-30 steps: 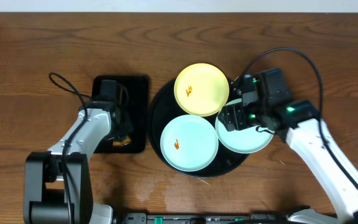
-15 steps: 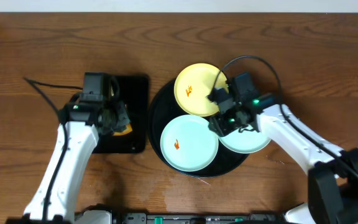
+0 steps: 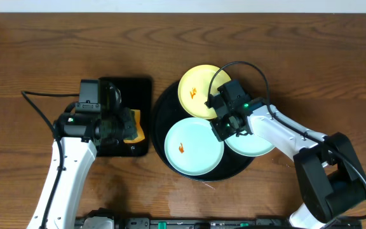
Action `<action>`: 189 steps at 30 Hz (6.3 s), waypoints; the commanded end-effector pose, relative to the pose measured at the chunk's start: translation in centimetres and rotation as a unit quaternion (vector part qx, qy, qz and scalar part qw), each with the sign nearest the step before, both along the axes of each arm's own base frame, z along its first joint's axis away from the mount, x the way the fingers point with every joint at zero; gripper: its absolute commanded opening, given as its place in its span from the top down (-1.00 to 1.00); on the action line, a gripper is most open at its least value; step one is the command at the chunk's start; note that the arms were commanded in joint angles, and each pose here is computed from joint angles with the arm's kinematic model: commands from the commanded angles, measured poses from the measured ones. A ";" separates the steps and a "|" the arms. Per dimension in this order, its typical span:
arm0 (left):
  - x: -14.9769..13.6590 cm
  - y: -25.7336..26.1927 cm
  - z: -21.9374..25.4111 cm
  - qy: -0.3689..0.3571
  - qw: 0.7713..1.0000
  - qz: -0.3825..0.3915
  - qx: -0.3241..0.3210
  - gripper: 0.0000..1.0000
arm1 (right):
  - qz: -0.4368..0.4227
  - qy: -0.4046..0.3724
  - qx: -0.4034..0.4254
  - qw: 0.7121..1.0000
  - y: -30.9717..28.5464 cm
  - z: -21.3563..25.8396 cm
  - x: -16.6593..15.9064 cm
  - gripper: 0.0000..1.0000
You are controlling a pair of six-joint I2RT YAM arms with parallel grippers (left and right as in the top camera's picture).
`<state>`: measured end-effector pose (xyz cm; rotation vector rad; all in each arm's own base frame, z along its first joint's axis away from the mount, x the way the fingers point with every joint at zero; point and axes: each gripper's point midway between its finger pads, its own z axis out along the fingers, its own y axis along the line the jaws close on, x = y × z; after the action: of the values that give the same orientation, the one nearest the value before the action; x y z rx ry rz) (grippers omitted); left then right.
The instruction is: Clean dirty plates on tray and stack at the side
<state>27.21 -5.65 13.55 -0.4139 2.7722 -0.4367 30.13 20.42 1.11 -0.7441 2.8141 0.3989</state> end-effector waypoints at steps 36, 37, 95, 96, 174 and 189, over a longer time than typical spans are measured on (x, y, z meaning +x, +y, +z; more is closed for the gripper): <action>1.3 -18.8 -12.7 0.104 0.988 -0.090 -0.069 0.85 | -0.096 -0.011 -0.055 0.994 -1.8 -0.5 1.4 0.98; 1.3 -18.4 -13.5 0.109 0.989 -0.081 -0.058 0.85 | -0.096 -0.011 -0.055 0.994 -1.8 -0.5 1.4 0.98; 4.8 4.4 -7.8 0.090 0.986 -0.002 0.141 0.85 | -0.003 0.015 -0.034 0.999 -0.8 -0.6 -0.5 0.98; 4.8 4.5 -7.8 0.088 0.985 -0.009 0.146 0.85 | -0.003 0.019 -0.035 0.999 -0.9 -0.6 -0.7 0.98; -0.7 -11.1 -12.6 0.164 0.967 -0.191 -0.036 0.78 | -0.130 0.082 0.069 0.986 -3.0 3.5 1.0 0.52; -0.1 -11.2 -12.6 0.151 0.969 -0.191 -0.035 0.78 | -0.043 0.125 0.076 0.988 -2.5 -0.2 -0.6 0.50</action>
<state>27.51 -16.73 1.26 0.0586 3.1353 -0.5928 30.59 17.06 2.06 -0.4564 2.9863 0.6089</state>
